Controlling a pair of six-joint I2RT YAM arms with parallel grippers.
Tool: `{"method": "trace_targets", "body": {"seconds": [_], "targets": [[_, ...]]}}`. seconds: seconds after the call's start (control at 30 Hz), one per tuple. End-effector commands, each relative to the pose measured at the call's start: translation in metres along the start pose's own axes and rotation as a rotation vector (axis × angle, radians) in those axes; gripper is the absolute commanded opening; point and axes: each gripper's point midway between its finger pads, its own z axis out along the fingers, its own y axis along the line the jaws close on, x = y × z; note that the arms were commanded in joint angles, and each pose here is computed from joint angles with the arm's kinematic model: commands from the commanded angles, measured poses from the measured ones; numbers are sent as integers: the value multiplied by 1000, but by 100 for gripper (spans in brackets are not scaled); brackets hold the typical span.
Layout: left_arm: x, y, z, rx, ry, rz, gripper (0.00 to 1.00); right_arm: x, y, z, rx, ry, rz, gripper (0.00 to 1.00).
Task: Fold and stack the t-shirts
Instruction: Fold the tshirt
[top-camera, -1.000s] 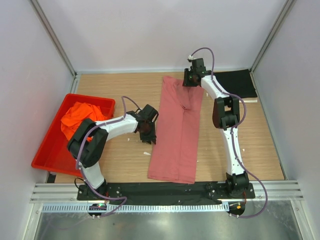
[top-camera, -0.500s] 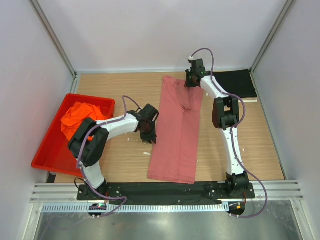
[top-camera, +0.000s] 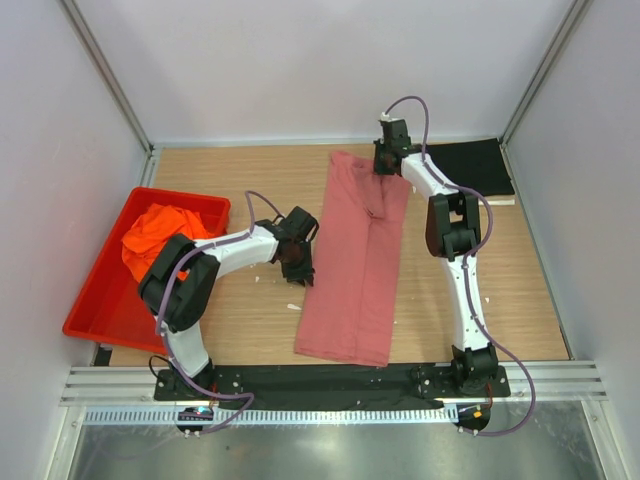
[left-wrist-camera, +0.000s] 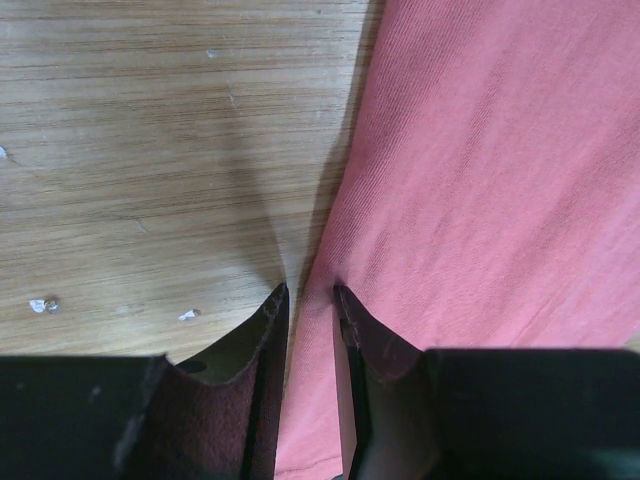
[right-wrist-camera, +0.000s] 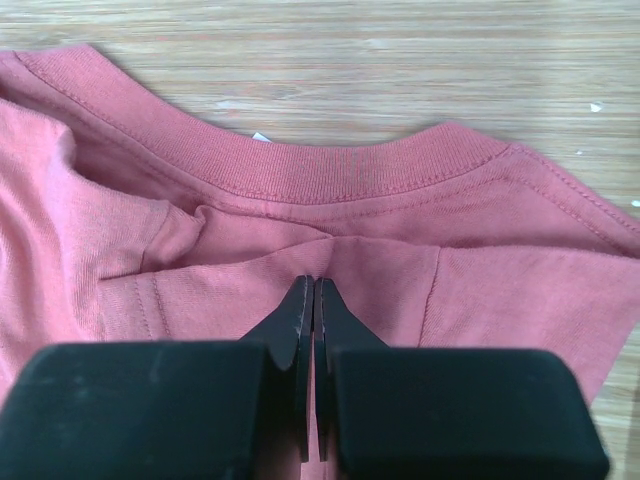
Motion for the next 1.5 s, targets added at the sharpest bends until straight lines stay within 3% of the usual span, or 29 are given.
{"method": "trace_targets", "body": {"seconds": [0.0, 0.47, 1.47], "targets": [[8, 19, 22, -74, 24, -10, 26, -59, 1, -38, 24, -158, 18, 1], [17, 29, 32, -107, 50, -25, 25, -66, 3, -47, 11, -199, 44, 1], [25, 37, 39, -137, 69, -52, 25, -44, -40, -47, 244, -177, 111, 1]]}}
